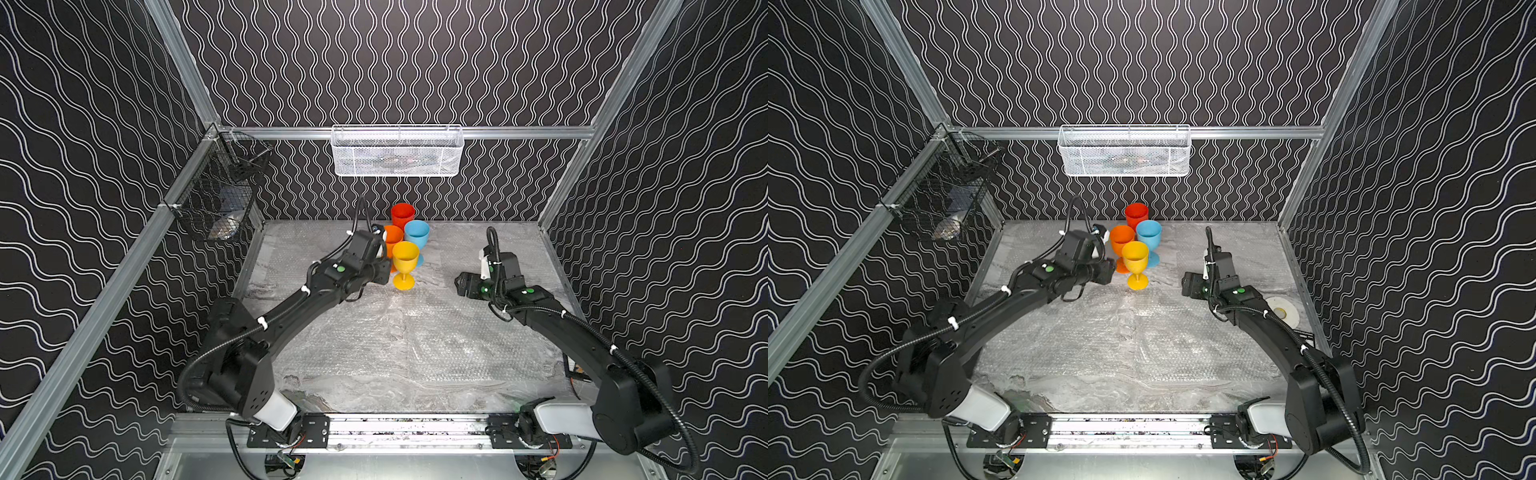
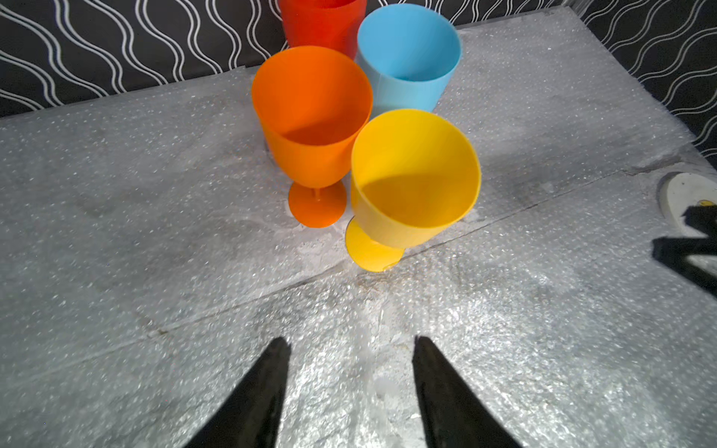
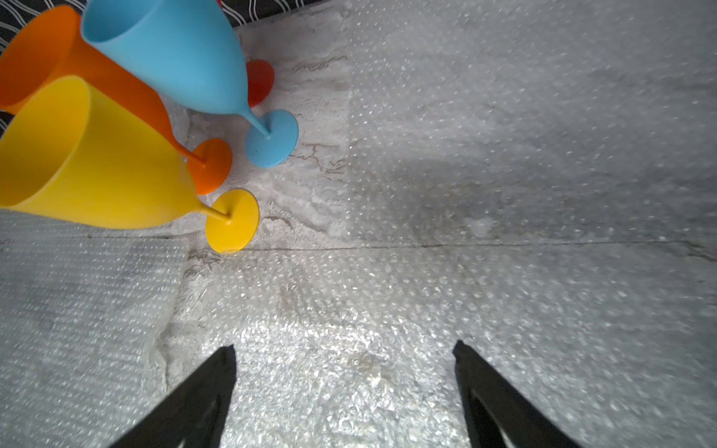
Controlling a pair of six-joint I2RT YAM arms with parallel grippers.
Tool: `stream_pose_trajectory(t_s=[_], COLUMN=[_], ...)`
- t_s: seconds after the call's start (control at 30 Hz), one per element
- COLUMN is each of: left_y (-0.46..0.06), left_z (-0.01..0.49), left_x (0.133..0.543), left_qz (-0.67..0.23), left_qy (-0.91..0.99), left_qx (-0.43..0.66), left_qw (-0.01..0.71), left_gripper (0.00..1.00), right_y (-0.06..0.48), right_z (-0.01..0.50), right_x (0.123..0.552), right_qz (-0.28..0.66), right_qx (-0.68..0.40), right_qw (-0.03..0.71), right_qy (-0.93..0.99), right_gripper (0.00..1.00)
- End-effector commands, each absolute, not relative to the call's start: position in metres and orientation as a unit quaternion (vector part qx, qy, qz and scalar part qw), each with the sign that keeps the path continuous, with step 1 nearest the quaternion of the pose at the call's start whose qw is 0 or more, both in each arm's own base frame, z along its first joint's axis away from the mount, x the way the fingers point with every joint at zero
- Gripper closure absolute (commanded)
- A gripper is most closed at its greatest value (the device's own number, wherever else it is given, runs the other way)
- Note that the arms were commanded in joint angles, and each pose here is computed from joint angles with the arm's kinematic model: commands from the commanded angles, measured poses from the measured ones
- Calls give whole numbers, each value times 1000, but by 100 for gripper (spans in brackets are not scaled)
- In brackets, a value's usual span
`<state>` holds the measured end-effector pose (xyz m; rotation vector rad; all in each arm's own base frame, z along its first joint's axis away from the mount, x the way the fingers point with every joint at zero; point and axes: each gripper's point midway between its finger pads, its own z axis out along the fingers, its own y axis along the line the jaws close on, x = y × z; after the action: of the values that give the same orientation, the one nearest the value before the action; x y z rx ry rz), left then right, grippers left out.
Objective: Unpack wine glasses from bubble wrap
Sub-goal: Place the wine glass at the center of the board, then reset both arms
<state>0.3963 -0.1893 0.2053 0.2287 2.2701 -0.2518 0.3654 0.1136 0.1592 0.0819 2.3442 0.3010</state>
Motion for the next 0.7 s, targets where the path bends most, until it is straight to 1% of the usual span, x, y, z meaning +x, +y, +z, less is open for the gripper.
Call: stream_pose_trajectory(t_s=[0.0,0.07,0.17,0.4,0.5,0.57,0.67], left_y=[-170,-153,-127,-57,-40,-35,-23], left_z=[212,204,197,186,177,169,155], left_x=[397,390,380,358,353,351,344], left_qz=[-93,-82,-64,19,55,69,98], left_qy=[883,884,880,852,842,836,828], left_qx=[45,21,-15,-111,-115,-108,-112], left_qw=[458,459,470,511,524,534,541], left_gripper=[40,37,36,10,1,1,1], right_y=[96,86,72,11,-19,-31,-40], right_z=[172,176,187,201,199,194,180], right_x=[369,370,373,376,371,368,362], right_qz=[79,65,45,-26,-70,-88,-91], right_qx=[45,63,94,206,250,261,277], right_qw=[397,405,423,462,484,502,508], right_qy=[913,910,900,862,836,820,811], right_gripper=[8,6,1,0,0,0,0])
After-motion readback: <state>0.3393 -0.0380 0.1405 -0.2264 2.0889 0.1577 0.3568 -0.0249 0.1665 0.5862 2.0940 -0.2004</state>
